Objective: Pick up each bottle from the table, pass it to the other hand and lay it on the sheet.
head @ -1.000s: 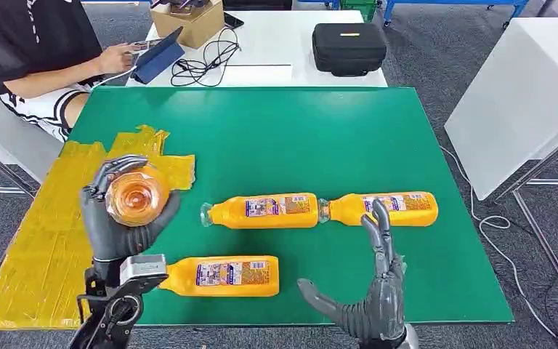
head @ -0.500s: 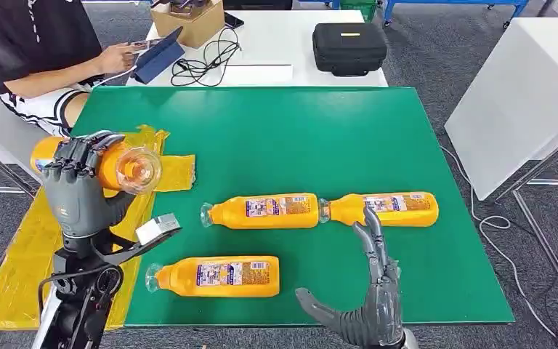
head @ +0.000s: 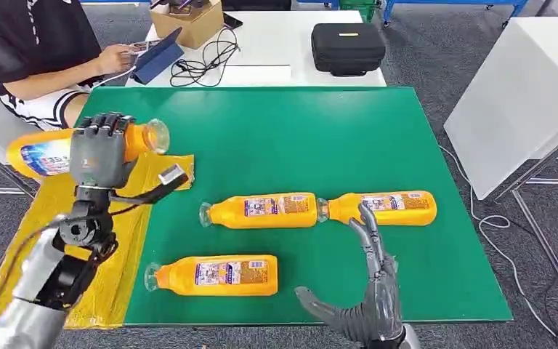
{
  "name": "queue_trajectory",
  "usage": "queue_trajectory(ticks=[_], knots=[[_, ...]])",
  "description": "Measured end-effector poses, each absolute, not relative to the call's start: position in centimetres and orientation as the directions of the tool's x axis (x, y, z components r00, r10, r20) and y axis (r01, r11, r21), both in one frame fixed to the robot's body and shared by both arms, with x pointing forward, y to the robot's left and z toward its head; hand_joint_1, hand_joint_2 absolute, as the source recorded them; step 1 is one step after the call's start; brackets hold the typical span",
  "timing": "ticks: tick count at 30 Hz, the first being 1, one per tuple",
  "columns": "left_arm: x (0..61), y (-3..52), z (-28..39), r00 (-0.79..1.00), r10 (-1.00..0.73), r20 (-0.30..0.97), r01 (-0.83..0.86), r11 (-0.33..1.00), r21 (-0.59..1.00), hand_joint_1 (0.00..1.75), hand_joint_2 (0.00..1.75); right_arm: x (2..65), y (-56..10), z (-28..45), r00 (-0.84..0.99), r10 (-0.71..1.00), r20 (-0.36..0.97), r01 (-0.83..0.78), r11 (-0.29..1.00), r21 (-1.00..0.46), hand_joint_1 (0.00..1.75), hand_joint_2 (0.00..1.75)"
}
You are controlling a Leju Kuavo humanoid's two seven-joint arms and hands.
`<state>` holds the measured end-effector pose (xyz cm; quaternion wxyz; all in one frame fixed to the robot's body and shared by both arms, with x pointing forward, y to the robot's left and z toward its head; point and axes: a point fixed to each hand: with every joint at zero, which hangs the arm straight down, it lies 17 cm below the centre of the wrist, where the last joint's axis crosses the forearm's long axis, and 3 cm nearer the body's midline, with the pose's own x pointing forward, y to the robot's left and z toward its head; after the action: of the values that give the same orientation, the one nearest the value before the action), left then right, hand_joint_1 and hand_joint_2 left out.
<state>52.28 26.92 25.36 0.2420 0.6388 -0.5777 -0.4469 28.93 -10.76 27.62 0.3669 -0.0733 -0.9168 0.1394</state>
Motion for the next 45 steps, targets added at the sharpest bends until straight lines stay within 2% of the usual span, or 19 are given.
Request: queue_trajectory(ticks=[7,10,19,32,33,34,39,45], knots=[[54.2,28.0,16.0,-0.144,-0.865,-0.480,-0.302,-0.424,0.854,1.75,1.75,29.3,-10.7,27.1,-0.711,0.229,0.665,0.009,0.948,-0.317,0.00,1.75],[53.9,28.6,12.6,-0.201,-0.838,-0.507,-0.233,-0.462,0.856,1.75,1.75,29.4,-10.5,26.7,-0.706,0.227,0.671,-0.002,0.947,-0.322,0.00,1.75],[53.4,29.7,8.4,-0.264,-0.821,-0.506,-0.132,-0.489,0.862,1.75,1.75,29.7,-9.9,26.0,-0.685,0.231,0.691,-0.019,0.942,-0.334,0.00,1.75],[53.4,30.1,5.7,-0.275,-0.854,-0.441,-0.041,-0.448,0.893,1.75,1.75,30.5,-10.3,25.9,-0.666,0.257,0.700,0.002,0.939,-0.343,0.00,1.75],[53.4,30.2,5.6,-0.270,-0.859,-0.435,-0.034,-0.443,0.896,0.65,1.75,30.4,-10.2,25.8,-0.665,0.257,0.701,0.000,0.939,-0.345,0.00,1.75],[53.4,30.3,5.5,-0.263,-0.863,-0.431,-0.029,-0.439,0.898,0.00,1.75,30.4,-10.2,25.8,-0.663,0.258,0.703,-0.002,0.938,-0.346,0.00,1.75],[53.5,31.3,5.3,-0.219,-0.877,-0.428,-0.010,-0.437,0.900,0.00,1.75,30.4,-10.1,25.5,-0.657,0.258,0.709,-0.010,0.937,-0.350,0.00,1.75],[53.1,33.6,3.2,-0.172,-0.889,-0.425,0.114,-0.446,0.888,0.00,1.75,30.3,-9.9,25.3,-0.656,0.268,0.705,-0.012,0.931,-0.365,0.00,1.75]])
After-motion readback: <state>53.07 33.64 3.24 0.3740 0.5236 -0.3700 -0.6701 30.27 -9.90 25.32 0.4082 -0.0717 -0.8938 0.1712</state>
